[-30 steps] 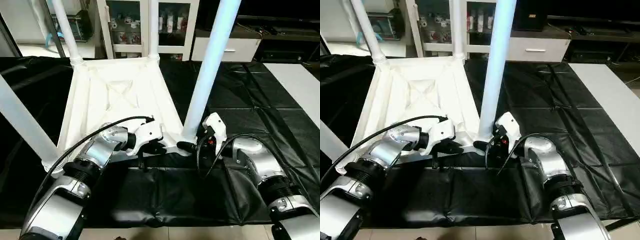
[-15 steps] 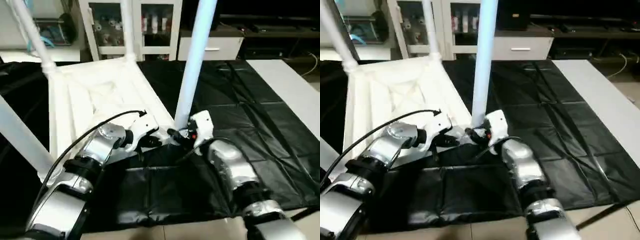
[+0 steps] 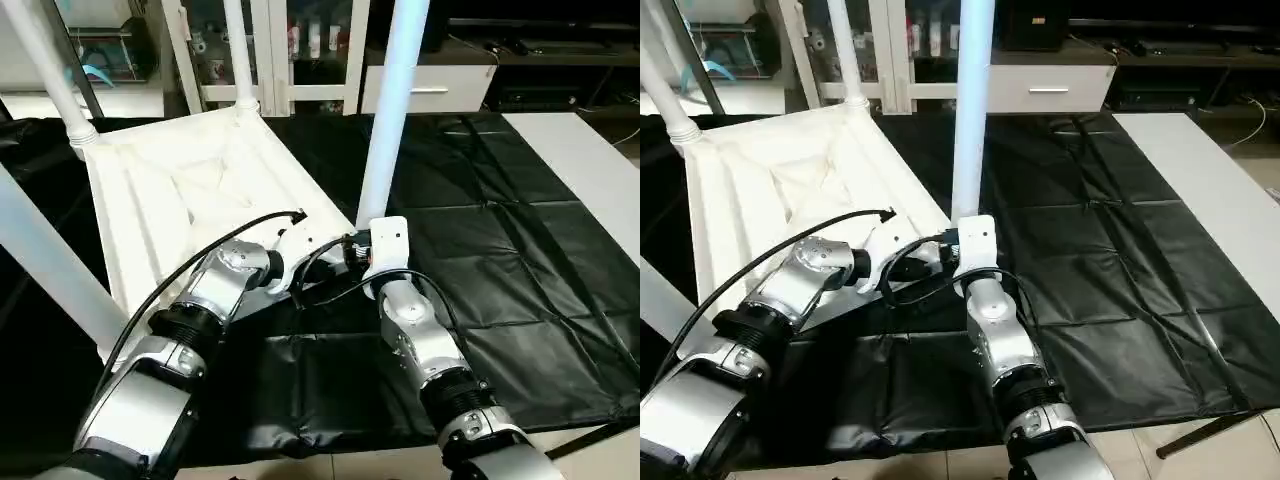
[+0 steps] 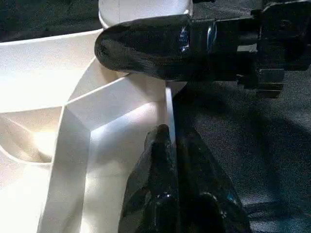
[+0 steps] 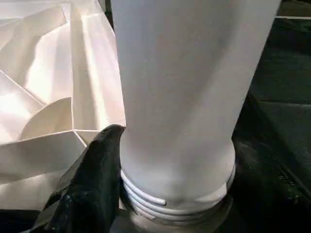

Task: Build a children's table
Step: Rotate leg to tighten

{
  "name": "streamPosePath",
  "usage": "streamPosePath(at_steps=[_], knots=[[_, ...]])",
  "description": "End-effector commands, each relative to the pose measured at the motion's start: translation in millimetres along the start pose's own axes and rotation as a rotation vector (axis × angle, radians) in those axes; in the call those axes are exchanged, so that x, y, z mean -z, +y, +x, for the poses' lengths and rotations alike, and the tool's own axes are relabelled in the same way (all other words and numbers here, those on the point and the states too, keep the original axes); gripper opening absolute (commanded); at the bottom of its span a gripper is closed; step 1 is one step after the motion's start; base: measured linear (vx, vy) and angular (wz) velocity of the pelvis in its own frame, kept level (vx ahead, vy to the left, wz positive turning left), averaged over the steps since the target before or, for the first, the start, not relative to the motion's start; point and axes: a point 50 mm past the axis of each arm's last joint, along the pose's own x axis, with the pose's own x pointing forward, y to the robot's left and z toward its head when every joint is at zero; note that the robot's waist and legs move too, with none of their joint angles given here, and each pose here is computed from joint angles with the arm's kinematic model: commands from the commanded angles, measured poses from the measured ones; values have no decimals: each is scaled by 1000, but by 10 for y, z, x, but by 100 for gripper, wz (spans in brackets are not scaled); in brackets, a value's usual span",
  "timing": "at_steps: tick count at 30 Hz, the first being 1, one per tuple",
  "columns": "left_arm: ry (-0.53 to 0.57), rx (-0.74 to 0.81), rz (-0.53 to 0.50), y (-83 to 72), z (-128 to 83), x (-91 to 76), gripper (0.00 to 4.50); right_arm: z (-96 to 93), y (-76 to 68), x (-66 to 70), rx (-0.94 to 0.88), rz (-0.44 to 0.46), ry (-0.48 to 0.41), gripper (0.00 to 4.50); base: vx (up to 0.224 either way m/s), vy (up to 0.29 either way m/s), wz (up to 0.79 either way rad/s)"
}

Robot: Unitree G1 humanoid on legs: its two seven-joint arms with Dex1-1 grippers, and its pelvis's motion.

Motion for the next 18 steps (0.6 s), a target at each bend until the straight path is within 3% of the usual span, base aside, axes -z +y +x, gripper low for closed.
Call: streamPosePath(at_steps=[1,2,5,6,7,9,12,13,14,18], knots=[[9,143,-11,-256,164,97,0,41,-238,-120,106,40,-40,275,0,0,0],[10,142,-9,-251,161,99,0,41,-238,-134,97,49,-50,275,0,0,0],[15,145,-5,-236,138,114,0,21,-315,-221,58,57,-101,347,0,0,0],[15,145,-5,-236,138,114,0,21,-316,-221,58,57,-102,347,0,0,0],[21,146,0,-215,105,137,0,-4,-438,-280,8,42,-123,350,0,0,0],[24,146,2,-201,81,154,0,-24,-514,-298,-49,23,-115,384,0,0,0],[36,156,13,-186,42,186,0,-61,-610,-310,-162,-1,-93,397,0,0,0],[41,169,14,-185,19,204,0,-86,-653,-292,-239,-35,-64,403,0,0,0],[49,222,23,-199,-43,246,0,-154,-787,-234,-407,-142,1,429,0,0,0],[56,292,26,-228,-101,282,0,-209,-940,-203,-542,-177,64,446,0,0,0]])
